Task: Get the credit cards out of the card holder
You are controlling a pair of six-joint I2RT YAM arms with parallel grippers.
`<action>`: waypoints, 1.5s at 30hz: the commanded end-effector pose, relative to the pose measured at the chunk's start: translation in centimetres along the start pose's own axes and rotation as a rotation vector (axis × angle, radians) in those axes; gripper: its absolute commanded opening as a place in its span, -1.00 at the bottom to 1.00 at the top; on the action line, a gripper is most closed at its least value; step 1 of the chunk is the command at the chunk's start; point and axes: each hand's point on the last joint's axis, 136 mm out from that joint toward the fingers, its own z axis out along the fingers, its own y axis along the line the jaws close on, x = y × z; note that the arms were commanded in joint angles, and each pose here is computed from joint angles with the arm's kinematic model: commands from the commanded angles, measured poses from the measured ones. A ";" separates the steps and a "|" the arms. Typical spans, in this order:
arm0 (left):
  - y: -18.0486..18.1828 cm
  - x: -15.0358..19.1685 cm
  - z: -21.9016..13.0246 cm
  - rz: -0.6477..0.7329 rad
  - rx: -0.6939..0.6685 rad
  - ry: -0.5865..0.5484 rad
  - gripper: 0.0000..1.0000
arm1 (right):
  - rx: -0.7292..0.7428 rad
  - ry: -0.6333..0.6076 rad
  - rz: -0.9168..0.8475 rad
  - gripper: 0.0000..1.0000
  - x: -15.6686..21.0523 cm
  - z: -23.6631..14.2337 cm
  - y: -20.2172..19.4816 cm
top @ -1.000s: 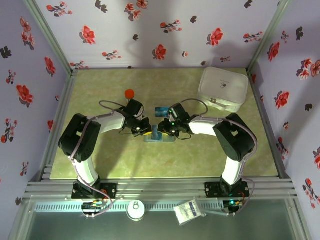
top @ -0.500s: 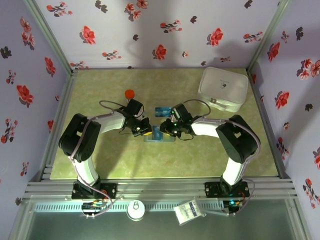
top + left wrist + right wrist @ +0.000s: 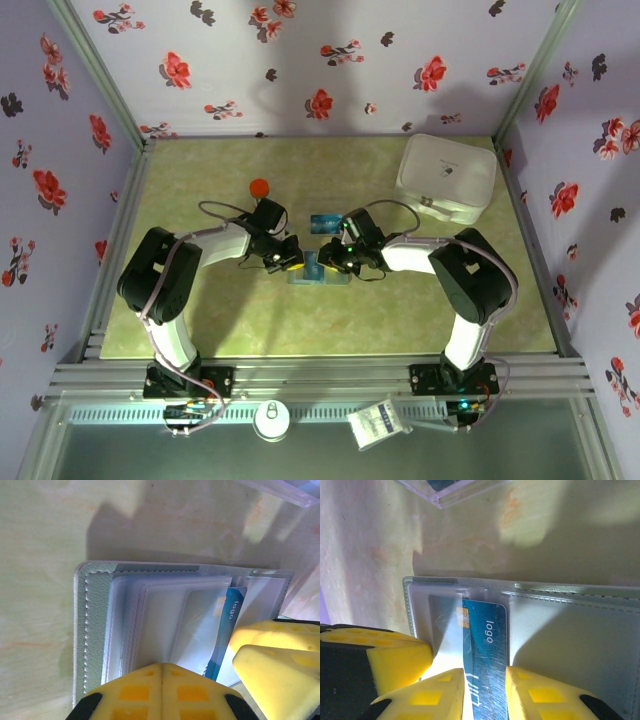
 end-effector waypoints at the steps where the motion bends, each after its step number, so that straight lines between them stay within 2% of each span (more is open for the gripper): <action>1: 0.8 0.4 0.4 -0.006 -0.045 0.022 -1.00 | 0.063 0.023 0.021 -0.41 0.4 0.4 -1.8; 7: 0.8 0.5 0.4 -0.005 -0.046 0.022 -1.00 | 0.059 0.029 0.017 -0.41 0.5 0.4 -1.7; 11: 0.7 0.5 0.4 -0.003 -0.045 0.022 -1.00 | -0.017 0.033 0.025 -0.42 0.5 0.7 -0.5; 28: 0.6 0.5 0.4 -0.004 -0.046 0.022 -1.00 | -0.147 -0.011 0.057 -0.65 -0.6 -0.3 1.4; 35: 0.6 0.5 0.4 -0.001 -0.047 0.023 -1.00 | -0.195 0.007 0.073 -0.66 -0.4 0.3 1.4; 45: 0.5 0.5 0.2 0.003 -0.047 0.022 -1.00 | -0.152 -0.019 0.079 -0.79 -0.7 -0.3 0.0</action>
